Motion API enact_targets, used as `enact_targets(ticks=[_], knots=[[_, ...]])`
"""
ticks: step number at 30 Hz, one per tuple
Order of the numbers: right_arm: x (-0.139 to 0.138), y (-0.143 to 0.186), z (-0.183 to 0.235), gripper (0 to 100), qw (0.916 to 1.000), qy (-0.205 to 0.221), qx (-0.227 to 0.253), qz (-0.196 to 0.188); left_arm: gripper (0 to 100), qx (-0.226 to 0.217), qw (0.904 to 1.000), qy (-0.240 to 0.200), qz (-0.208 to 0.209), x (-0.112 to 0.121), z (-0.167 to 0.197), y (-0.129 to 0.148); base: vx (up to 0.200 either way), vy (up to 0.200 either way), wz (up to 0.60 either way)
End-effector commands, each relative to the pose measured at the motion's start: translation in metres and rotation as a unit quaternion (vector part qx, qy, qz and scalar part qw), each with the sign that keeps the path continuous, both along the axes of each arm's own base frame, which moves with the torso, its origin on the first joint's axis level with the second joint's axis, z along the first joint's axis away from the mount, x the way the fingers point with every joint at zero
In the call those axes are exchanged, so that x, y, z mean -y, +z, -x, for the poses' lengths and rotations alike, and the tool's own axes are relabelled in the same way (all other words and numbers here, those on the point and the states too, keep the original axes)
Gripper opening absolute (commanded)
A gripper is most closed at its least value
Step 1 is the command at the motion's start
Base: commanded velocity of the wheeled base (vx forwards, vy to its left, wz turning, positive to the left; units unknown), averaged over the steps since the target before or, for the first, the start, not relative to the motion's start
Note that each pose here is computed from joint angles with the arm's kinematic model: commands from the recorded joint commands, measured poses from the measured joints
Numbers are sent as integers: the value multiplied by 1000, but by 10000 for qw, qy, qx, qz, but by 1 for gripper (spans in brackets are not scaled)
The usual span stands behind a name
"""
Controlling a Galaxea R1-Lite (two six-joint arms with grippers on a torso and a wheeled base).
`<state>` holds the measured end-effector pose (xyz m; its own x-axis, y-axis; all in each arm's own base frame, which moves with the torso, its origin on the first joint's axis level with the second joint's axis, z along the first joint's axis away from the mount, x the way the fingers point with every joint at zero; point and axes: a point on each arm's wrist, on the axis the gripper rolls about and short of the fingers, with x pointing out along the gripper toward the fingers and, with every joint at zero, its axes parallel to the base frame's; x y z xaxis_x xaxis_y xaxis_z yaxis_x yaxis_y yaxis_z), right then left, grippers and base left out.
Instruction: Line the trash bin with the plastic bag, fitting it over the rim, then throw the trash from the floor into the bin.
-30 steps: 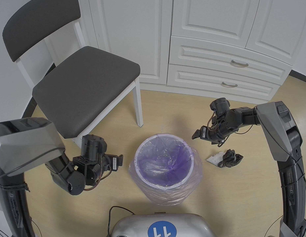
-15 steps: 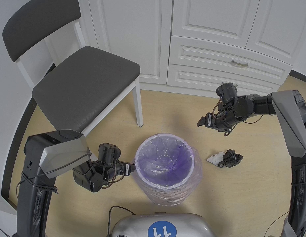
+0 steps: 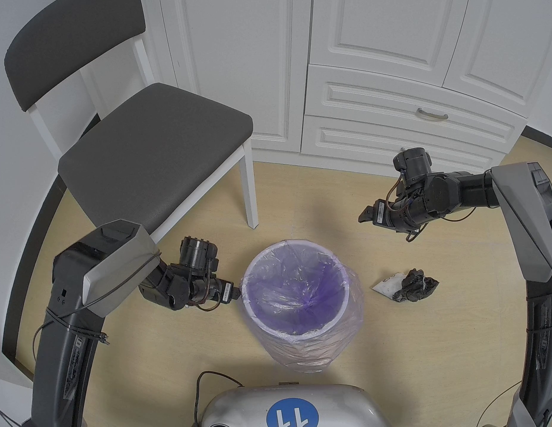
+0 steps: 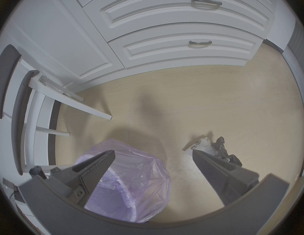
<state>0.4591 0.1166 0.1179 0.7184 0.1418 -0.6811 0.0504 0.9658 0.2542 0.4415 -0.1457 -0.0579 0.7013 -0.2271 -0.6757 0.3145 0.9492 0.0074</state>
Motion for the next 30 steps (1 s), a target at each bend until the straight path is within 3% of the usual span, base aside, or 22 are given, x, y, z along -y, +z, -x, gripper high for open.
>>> enact_targets(ticks=[1, 10, 17, 30], knots=[[3, -2, -1, 100, 10000, -5, -1, 36, 100, -16, 10000, 2, -28, -18, -22, -3, 0, 0, 0], [4, -6, -3, 100, 10000, -4, -28, 60, 100, 24, 10000, -92, 15, -19, -37, -24, 0, 0, 0], [4, -12, -5, 100, 9999, 43, -44, 138, 100, 221, 9991, -252, 247, -12, -44, -25, 0, 0, 0], [-1, -25, -1, 100, 9990, 137, -207, 369, 100, 542, 9979, -213, 292, -10, -51, -30, 0, 0, 0]])
